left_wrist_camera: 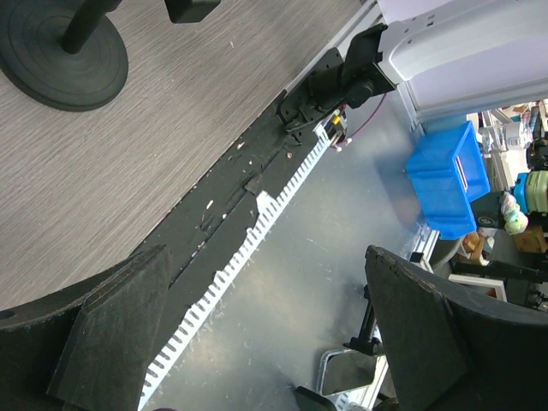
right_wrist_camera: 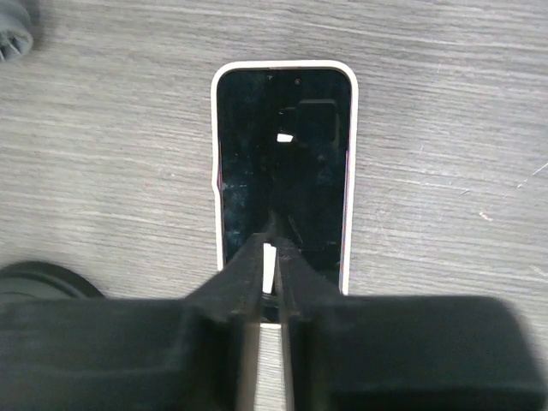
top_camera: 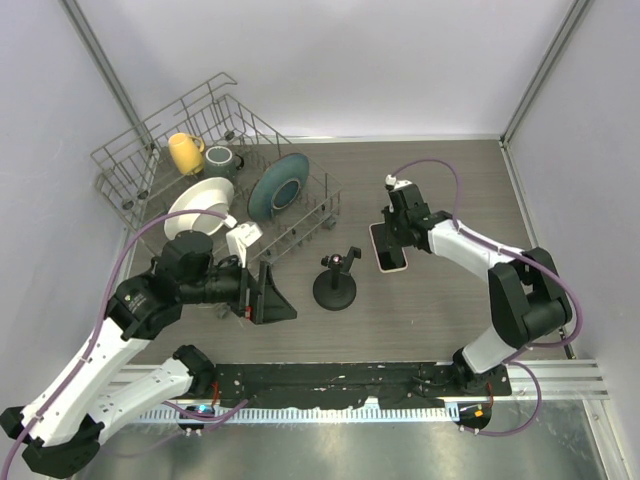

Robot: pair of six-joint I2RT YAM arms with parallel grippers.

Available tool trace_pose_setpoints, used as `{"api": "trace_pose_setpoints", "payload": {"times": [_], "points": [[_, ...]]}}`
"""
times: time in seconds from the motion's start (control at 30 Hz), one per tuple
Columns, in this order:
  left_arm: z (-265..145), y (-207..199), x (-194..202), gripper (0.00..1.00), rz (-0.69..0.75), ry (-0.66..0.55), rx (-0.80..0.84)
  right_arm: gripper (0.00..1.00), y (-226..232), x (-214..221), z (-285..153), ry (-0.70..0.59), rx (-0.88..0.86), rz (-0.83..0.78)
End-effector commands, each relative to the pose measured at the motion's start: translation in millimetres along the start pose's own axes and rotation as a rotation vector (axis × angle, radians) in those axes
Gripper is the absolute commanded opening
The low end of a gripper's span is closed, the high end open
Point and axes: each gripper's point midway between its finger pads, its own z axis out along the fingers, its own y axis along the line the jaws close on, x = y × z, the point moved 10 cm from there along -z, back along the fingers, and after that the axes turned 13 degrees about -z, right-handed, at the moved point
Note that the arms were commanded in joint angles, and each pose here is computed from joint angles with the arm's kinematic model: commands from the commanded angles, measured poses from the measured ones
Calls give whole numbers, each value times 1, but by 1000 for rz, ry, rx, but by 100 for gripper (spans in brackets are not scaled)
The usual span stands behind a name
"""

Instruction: Place the phone on the phone stand

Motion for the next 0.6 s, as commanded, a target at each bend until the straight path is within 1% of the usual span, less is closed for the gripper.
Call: {"api": "trace_pose_setpoints", "payload": {"times": [0.0,0.03,0.07,0.1,0.13,0.2,0.27,0.43,0.47,0.57], "points": [[1,-4,-3,100,16,-9,35,43,0,-17,0,-10,-21,-24],[1,-4,-3,100,16,-8,34,63,0,-18,2,9,-21,-32],[1,-3,-3,100,16,-8,34,68,-1,-21,2,24,-8,-35],[2,-3,-3,100,14,-5,30,78,-3,-26,2,28,20,-37],[2,-2,-3,100,13,-4,27,85,-5,-26,4,36,27,-48],[1,-3,-2,100,15,-9,30,85,-8,-30,6,31,45,-49],[1,-3,-2,100,16,-8,29,85,-16,-29,14,52,0,-34],[-1,-4,-2,100,19,-4,21,85,-35,-24,29,74,-13,-3],[-2,-4,-2,100,27,-7,19,86,-32,-23,30,65,-70,-19],[-1,-3,-2,100,27,-4,14,86,-27,-19,35,68,-150,-35]]}}
